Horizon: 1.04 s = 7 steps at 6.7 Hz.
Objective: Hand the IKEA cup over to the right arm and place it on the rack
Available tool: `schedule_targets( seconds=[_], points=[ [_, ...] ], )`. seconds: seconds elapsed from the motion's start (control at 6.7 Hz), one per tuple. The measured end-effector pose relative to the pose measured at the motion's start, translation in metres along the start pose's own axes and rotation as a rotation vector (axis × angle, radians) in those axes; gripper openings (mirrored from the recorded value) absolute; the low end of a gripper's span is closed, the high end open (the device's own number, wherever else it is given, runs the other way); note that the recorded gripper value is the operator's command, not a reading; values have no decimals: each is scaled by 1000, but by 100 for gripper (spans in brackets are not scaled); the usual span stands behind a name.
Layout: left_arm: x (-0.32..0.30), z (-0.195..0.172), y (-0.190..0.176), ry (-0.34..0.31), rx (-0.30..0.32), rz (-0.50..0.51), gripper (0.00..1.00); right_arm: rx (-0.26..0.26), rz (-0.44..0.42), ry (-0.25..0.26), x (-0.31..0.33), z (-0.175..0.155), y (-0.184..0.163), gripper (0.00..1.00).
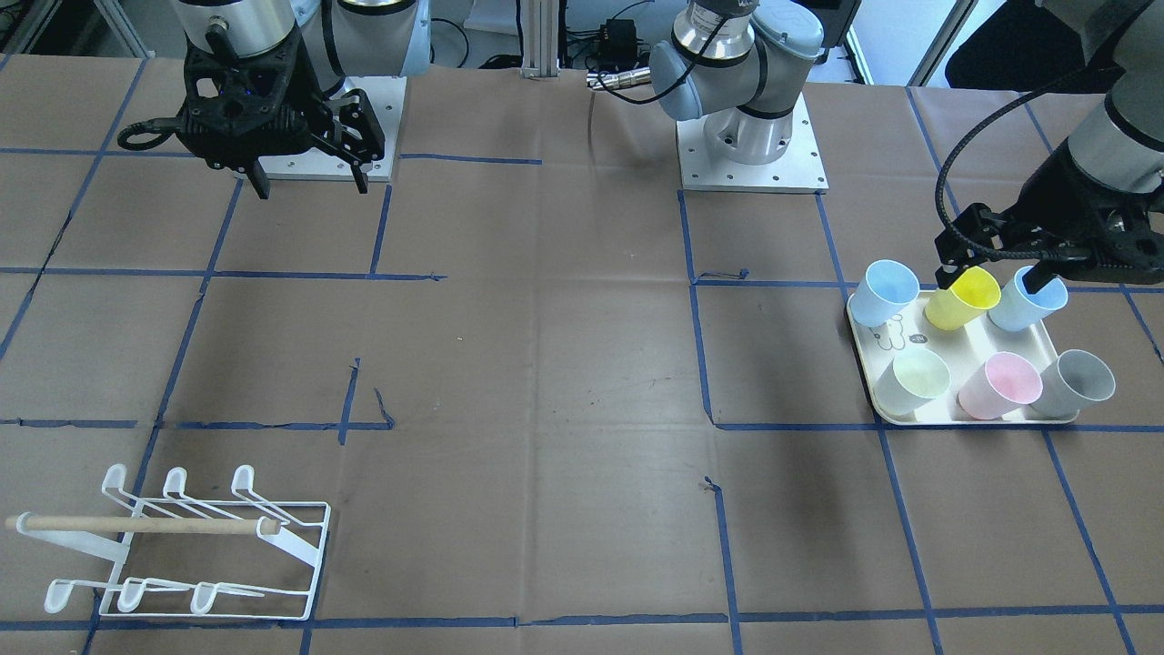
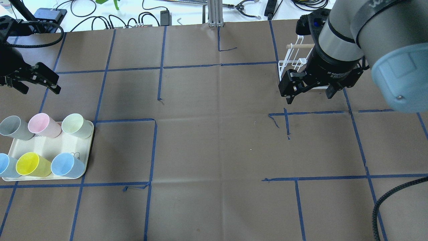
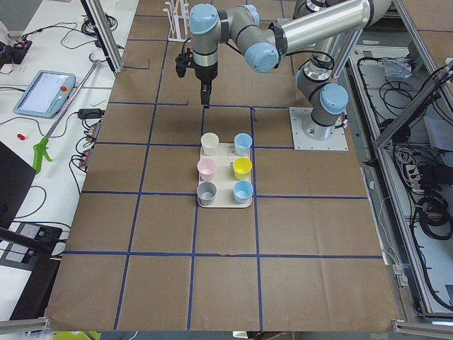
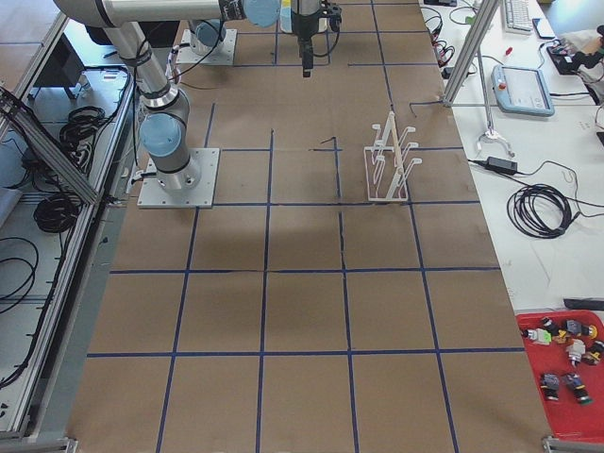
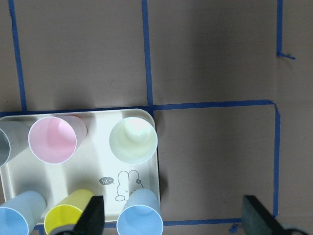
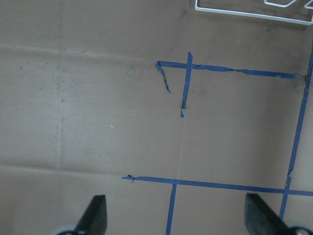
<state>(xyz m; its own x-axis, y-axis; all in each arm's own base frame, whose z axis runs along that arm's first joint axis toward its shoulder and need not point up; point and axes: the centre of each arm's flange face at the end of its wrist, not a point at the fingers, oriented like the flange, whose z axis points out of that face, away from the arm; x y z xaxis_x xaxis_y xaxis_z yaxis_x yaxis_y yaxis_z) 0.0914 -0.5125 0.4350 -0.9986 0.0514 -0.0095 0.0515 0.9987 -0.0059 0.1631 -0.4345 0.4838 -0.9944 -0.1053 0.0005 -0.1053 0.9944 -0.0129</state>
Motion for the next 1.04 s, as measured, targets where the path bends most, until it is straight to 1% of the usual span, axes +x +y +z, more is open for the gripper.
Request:
schedule_targets(
  seconds=[0.45,0.75,1.04],
  points=[
    [-2,74,3,-5,10,-3,100,0,0,0,0,0,0,100],
    [-3,129,1,7,-12,-6,100,-2,0,-1,0,1,0,100],
    [-6,165,-5,19,-37,-6,100,-3,0,-2,0,1,0,100]
  ],
)
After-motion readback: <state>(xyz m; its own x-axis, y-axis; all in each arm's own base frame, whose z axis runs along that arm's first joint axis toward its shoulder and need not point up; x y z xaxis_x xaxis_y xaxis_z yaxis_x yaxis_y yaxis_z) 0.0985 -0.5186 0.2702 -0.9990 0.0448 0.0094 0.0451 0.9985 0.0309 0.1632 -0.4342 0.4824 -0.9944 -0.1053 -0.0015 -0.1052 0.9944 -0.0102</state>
